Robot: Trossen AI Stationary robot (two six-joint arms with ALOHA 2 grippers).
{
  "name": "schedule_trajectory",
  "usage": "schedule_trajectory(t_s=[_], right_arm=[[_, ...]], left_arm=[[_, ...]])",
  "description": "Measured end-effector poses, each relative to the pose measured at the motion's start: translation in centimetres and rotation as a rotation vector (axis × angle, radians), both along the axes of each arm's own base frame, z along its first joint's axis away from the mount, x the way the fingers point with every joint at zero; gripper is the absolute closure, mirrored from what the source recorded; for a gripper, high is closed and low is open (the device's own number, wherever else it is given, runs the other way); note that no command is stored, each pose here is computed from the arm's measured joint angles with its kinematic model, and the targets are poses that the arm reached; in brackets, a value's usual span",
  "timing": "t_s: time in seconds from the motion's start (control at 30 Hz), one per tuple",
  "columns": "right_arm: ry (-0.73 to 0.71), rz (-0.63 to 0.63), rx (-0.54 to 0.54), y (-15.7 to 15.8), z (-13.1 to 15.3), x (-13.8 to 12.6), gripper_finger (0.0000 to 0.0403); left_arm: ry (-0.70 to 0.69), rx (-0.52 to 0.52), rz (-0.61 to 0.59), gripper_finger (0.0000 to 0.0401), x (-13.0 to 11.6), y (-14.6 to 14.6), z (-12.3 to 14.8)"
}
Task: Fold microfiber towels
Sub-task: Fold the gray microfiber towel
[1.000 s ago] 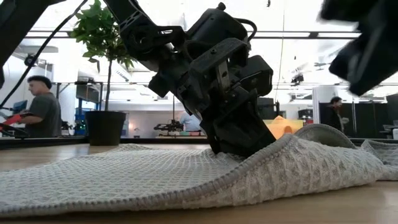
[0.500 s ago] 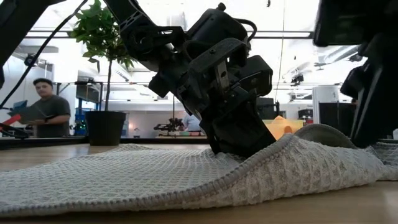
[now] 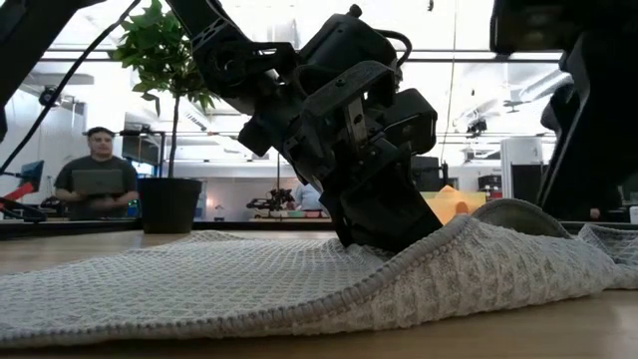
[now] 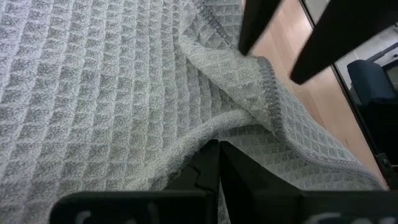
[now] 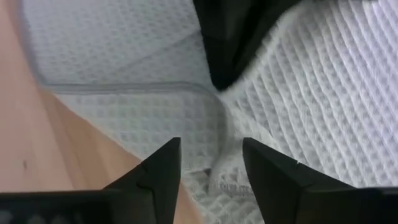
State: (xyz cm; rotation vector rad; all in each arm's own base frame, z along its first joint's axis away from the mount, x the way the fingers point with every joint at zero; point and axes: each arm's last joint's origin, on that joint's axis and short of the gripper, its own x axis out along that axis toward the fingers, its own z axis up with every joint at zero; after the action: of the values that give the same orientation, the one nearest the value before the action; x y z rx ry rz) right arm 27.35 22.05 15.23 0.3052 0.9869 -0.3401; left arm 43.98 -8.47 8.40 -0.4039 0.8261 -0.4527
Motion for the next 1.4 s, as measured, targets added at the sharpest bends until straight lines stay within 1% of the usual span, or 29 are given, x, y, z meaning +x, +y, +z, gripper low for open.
schedule_trajectory(t_s=[0.13,0.27,0.33,0.5,0.57,0.67,0.77,0.83,1.0,1.1,1.2,1.3,1.37,1.4], right_arm=[[0.036,-0.081,0.011,-0.5,-0.4,-0.3,0.0238],[0.099,-0.138,-0.025,-1.2,-0.6,-0.9,0.0269],[0.106,-0.131,-0.028,-1.3,-0.6,-0.9,0.0294],[0.094,-0.066,-0.019,-0.8,0.1,-0.5,0.0353],[0.095,-0.035,-0.030,-0.7,0.3,-0.4,0.0369],[0.082,-0.014,-0.027,-0.6,0.4,-0.2,0.0383],[0.068,0.010,-0.010,-0.4,0.4,0.0,0.0382],[0.062,0.017,-0.006,-0.3,0.4,0.0,0.0372],[0.064,-0.001,-0.001,-0.5,0.2,0.0,0.0329],[0.085,-0.040,0.024,-0.9,-0.2,0.0,0.0301],[0.112,-0.056,0.041,-1.5,-0.6,0.1,0.0283],[0.132,-0.051,0.046,-2.0,-0.7,0.3,0.0280],[0.139,-0.028,0.037,-2.1,-0.7,0.4,0.0295],[0.140,-0.008,0.031,-2.1,-0.6,0.5,0.0309]], left_arm=[[0.000,0.000,-0.001,0.0401,0.0,0.0,0.0],[0.000,0.000,-0.001,0.0401,0.0,0.0,0.0],[0.000,0.000,-0.001,0.0401,0.0,0.0,0.0],[0.000,0.000,-0.001,0.0401,0.0,0.0,0.0],[0.000,0.000,-0.001,0.0401,0.0,0.0,0.0],[-0.001,-0.001,0.000,0.0401,0.0,0.0,0.0],[-0.001,-0.001,0.000,0.0401,0.0,0.0,0.0],[-0.001,-0.002,0.001,0.0401,0.0,0.0,0.0],[0.000,-0.002,0.001,0.0401,0.0,0.0,0.0],[0.000,-0.002,0.001,0.0401,0.0,0.0,0.0],[0.000,-0.003,0.001,0.0401,0.0,0.0,0.0],[0.000,-0.003,0.001,0.0401,0.0,0.0,0.0],[0.000,-0.003,0.001,0.0401,0.0,0.0,0.0],[0.000,-0.003,0.002,0.0401,0.0,0.0,0.0]])
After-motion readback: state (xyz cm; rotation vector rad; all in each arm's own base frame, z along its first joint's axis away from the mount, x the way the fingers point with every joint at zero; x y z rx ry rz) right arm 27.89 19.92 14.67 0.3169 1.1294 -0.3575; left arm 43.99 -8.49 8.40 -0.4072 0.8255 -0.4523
